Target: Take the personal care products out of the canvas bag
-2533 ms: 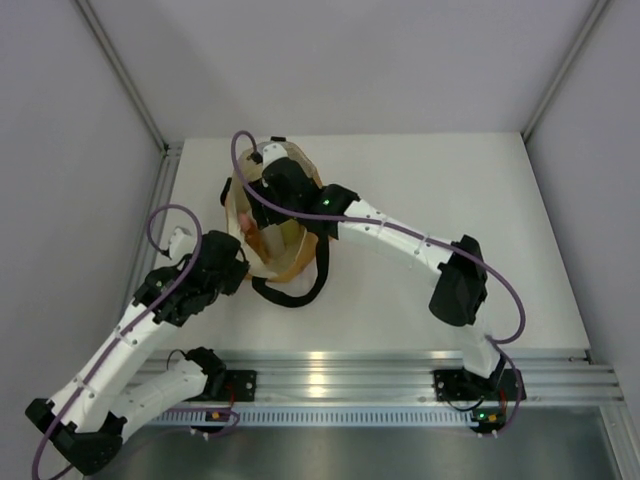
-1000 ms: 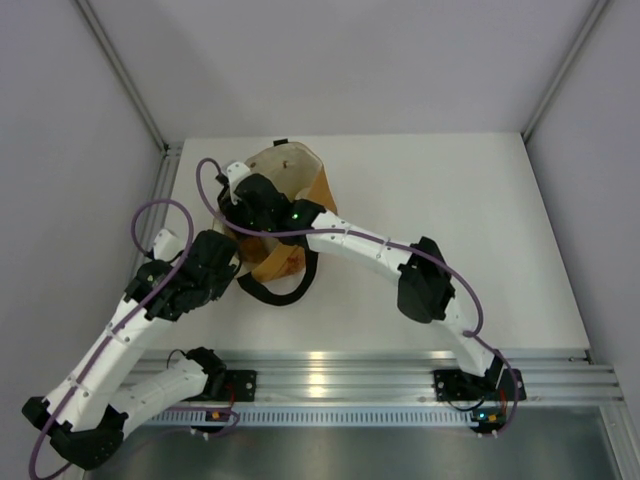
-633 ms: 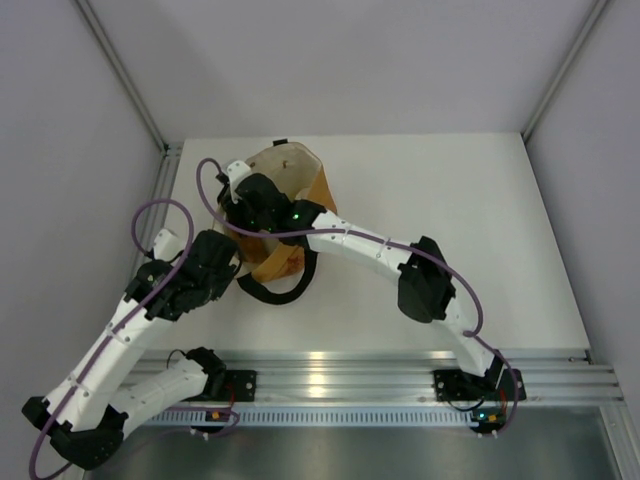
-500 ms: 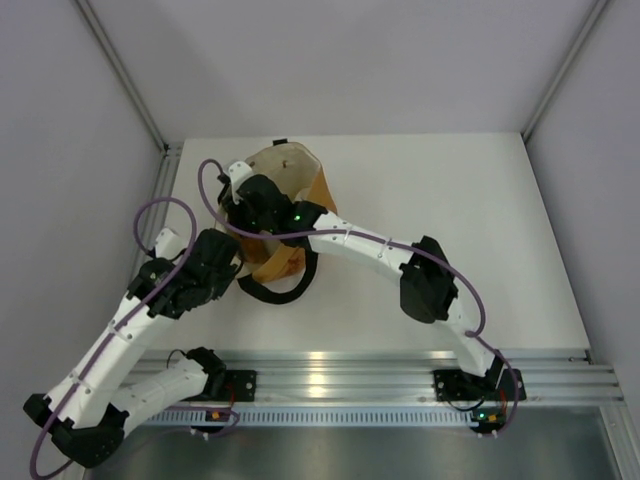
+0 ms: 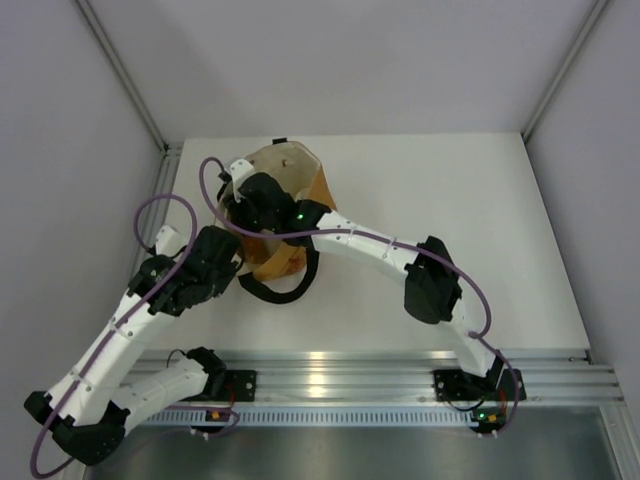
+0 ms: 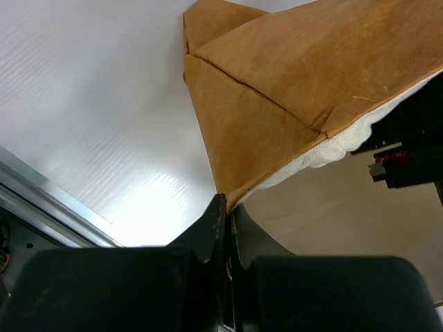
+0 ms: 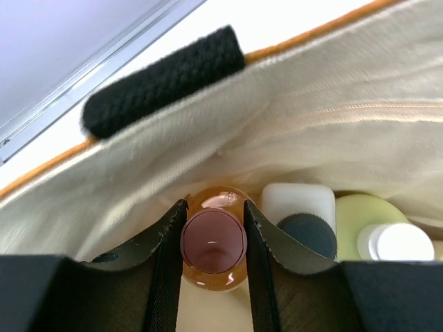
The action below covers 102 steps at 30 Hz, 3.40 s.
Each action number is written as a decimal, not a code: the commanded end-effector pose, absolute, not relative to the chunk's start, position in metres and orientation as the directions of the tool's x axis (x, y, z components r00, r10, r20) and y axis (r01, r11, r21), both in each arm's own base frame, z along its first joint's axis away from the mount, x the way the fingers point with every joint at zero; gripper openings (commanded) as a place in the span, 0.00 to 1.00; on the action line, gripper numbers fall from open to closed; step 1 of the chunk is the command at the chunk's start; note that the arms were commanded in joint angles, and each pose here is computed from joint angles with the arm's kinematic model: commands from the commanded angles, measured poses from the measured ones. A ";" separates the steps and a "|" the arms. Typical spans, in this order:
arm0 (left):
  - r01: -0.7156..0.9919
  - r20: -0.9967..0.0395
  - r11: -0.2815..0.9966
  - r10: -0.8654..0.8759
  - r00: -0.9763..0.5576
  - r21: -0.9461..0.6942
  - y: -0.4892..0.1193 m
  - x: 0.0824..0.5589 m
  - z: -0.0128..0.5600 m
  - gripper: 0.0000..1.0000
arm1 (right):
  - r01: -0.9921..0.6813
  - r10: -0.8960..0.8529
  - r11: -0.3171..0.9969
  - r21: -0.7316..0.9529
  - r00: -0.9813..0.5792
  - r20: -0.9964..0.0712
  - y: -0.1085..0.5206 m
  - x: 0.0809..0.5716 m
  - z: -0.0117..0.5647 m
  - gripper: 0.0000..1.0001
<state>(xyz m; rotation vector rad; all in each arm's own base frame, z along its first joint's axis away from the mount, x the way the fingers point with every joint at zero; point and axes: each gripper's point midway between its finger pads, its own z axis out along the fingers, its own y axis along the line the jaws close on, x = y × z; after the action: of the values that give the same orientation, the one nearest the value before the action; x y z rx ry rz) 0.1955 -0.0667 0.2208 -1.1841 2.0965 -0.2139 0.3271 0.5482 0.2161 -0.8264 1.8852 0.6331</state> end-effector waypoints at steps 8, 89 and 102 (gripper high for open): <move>-0.676 -0.500 0.515 -0.831 -0.243 -0.527 -0.064 0.206 0.245 0.00 | -0.807 0.113 0.565 0.172 -0.130 -0.985 0.526 0.299 0.413 0.00; -0.633 -0.496 0.558 -0.816 -0.297 -0.538 -0.075 0.209 0.254 0.00 | -0.250 0.212 0.956 0.152 0.236 -0.948 0.136 0.386 0.450 0.00; -0.620 -0.496 0.579 -0.805 -0.327 -0.530 -0.081 0.212 0.252 0.00 | -0.286 0.115 0.956 0.061 0.175 -0.978 0.153 0.418 0.330 0.00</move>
<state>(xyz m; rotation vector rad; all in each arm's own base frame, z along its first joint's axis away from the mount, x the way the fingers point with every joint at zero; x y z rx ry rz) 0.2052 -0.0748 0.2377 -1.1444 2.0913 -0.2529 0.4033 0.1483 0.2334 -0.2009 1.7227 0.2100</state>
